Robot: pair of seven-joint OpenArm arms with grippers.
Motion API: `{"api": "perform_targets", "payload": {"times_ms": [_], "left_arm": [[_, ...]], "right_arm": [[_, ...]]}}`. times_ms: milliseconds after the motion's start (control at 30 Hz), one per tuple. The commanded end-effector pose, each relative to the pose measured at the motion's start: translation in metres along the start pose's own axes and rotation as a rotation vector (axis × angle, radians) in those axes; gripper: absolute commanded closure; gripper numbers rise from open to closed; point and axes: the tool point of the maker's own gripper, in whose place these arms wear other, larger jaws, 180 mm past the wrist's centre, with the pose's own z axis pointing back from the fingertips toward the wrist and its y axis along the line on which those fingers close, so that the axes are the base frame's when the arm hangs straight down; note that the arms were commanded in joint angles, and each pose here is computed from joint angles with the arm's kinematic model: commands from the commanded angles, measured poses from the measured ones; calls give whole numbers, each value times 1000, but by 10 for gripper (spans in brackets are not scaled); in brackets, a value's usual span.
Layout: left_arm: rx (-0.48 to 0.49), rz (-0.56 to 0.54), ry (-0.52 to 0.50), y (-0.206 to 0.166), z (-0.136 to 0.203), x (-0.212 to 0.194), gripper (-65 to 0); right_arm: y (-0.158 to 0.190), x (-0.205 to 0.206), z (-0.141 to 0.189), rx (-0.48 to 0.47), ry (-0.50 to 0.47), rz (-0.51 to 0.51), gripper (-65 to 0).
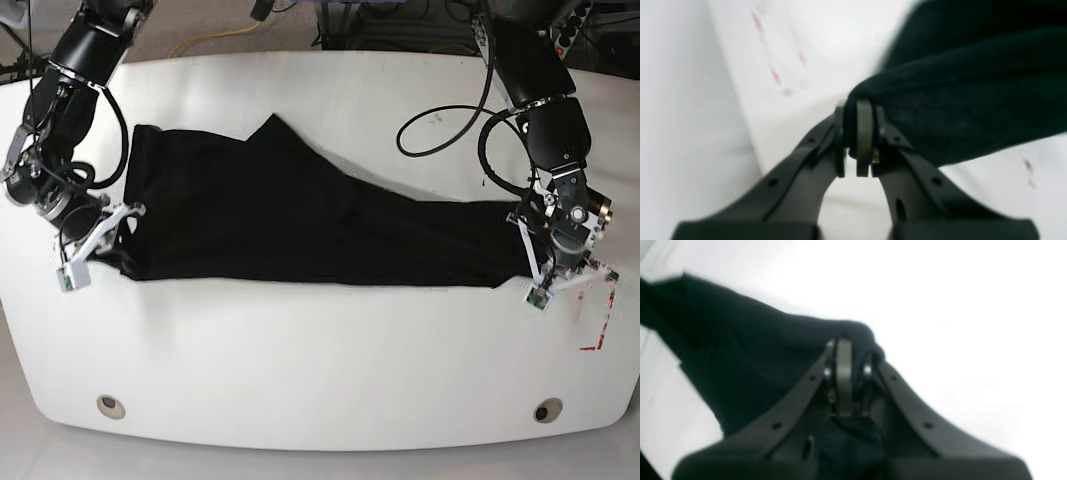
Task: Fold the T-shirt properly
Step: 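Lift the shirt with both grippers, swing it, and lay it flat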
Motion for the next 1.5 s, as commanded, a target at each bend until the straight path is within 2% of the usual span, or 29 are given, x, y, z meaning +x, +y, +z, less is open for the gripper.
{"api": "perform_targets", "payload": {"times_ms": [0, 100, 300, 567, 667, 800, 933, 1100, 1267, 1467], "left_arm": [[100, -11, -30, 30, 8, 28, -19], [135, -2, -49, 40, 12, 44, -21], [208, 24, -110, 72, 26, 77, -21], [310, 92, -127, 125, 54, 110, -21], [379, 99, -148, 151, 71, 115, -21], [402, 107, -174, 159, 80, 123, -21], [420, 110, -189, 162, 87, 123, -21], [370, 80, -134, 138, 69, 102, -21], [298, 34, -86, 103, 48, 74, -21], [179, -20, -45, 46, 25, 36, -21]], "right_arm": [[-17, 44, 3, -6, -104, 20, 0], [-37, 75, 2, -20, -146, 14, 0], [-53, 141, 0, -16, -193, 67, 0], [-68, 220, 21, -43, -274, 126, 0], [-68, 245, 33, -57, -309, 162, 0], [-67, 260, 43, -65, -330, 187, 0], [-71, 254, 44, -75, -309, 184, 0], [-77, 210, 27, -69, -220, 142, 0], [-88, 139, 13, -63, -142, 18, 0], [-86, 62, 1, -51, -17, -74, 0]]}}
